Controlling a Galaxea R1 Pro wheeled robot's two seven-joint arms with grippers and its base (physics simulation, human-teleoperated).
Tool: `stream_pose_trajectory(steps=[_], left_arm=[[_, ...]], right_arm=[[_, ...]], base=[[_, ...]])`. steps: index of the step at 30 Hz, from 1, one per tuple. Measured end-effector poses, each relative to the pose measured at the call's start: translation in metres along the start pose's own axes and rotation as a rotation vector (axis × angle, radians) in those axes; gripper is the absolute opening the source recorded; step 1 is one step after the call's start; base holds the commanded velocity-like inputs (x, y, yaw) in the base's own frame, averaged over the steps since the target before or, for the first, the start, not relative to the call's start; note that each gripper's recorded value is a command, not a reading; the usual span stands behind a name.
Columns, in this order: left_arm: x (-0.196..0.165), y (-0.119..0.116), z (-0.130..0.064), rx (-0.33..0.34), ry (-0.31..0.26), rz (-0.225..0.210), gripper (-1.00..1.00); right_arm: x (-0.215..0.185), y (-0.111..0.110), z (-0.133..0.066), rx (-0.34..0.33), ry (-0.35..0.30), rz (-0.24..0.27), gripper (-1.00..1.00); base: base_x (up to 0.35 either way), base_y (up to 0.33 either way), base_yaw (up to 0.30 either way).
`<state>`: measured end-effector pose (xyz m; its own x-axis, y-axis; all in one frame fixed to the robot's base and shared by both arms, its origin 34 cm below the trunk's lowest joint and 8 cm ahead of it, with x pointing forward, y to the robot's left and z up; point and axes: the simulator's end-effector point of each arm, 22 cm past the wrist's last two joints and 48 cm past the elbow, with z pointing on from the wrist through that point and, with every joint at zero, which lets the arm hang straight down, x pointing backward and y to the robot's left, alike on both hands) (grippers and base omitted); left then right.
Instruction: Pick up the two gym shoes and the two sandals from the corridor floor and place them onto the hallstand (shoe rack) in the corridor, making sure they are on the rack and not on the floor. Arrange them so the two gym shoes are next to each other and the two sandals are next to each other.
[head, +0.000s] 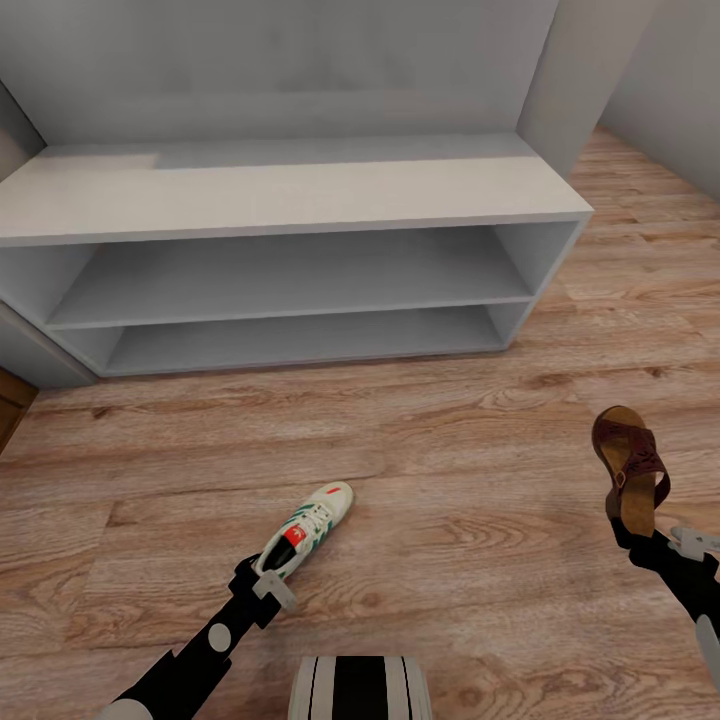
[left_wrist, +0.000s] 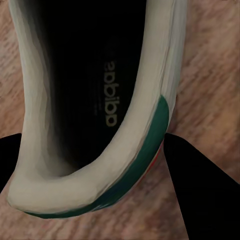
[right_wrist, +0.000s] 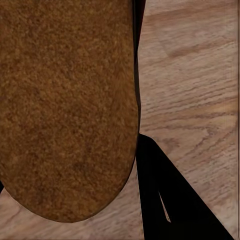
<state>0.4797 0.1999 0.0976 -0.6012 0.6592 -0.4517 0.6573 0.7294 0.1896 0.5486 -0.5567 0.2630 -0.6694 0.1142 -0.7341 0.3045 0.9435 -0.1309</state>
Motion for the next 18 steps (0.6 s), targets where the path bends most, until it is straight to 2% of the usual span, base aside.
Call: stream_pose_trajectory(steps=[18], left_arm=[[0.0002, 0.0016, -0.0002, -0.003, -0.001, 0.000, -1.00]], right_arm=[[-0.0010, -0.0050, -0.0008, 0.010, -0.003, 0.007, -1.00]], base=[[0.000, 0.000, 0.000]])
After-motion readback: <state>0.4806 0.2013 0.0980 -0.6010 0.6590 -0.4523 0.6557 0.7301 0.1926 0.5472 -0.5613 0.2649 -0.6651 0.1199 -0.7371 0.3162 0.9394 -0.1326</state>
